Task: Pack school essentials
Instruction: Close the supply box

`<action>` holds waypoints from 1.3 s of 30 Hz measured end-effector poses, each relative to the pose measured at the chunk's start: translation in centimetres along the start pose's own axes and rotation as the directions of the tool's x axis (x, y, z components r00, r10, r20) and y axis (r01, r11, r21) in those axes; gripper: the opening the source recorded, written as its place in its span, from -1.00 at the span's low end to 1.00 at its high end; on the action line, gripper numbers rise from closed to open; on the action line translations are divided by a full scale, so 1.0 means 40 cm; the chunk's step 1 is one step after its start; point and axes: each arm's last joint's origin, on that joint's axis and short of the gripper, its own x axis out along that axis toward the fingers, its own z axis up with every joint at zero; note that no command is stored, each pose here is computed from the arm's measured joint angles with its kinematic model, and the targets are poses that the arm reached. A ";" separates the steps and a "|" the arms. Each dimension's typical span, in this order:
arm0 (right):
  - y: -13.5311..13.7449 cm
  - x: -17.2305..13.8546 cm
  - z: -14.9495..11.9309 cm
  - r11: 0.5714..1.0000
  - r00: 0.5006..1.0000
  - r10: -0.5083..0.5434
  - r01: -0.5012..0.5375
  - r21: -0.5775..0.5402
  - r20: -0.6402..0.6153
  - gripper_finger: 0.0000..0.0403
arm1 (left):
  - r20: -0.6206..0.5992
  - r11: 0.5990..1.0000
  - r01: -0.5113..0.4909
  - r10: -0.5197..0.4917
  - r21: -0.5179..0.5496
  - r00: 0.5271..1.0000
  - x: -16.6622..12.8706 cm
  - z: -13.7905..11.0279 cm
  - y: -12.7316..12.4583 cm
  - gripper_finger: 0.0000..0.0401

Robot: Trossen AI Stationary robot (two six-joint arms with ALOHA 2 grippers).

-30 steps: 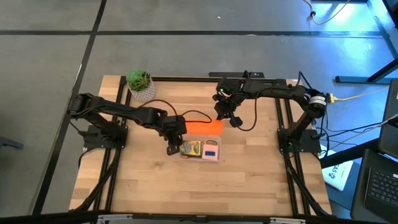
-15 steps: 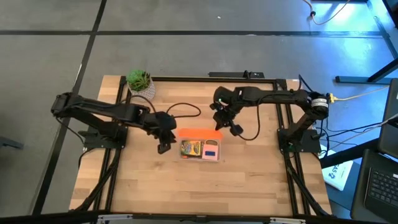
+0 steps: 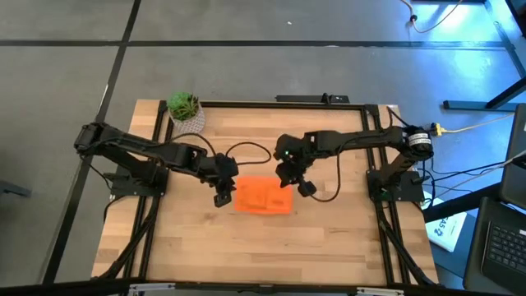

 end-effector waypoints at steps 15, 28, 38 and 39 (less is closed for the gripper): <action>0.036 0.059 0.026 0.973 0.994 -0.087 0.098 0.209 -0.059 -0.99 | -0.022 0.998 0.011 -0.009 0.065 1.000 0.085 -0.001 -0.040 -0.53; 0.024 0.141 -0.002 0.968 0.989 -0.040 0.074 0.241 -0.142 -0.99 | -0.111 0.975 0.001 0.024 0.220 0.993 0.203 -0.024 -0.062 -0.53; 0.006 0.182 -0.026 0.961 0.982 -0.003 0.055 0.273 -0.187 -0.99 | -0.140 0.974 -0.014 0.047 0.225 0.989 0.232 -0.030 -0.060 -0.57; 0.006 0.183 -0.026 0.960 0.982 -0.004 0.056 0.273 -0.188 -0.99 | -0.141 0.974 -0.015 0.048 0.228 0.989 0.233 -0.030 -0.060 -0.59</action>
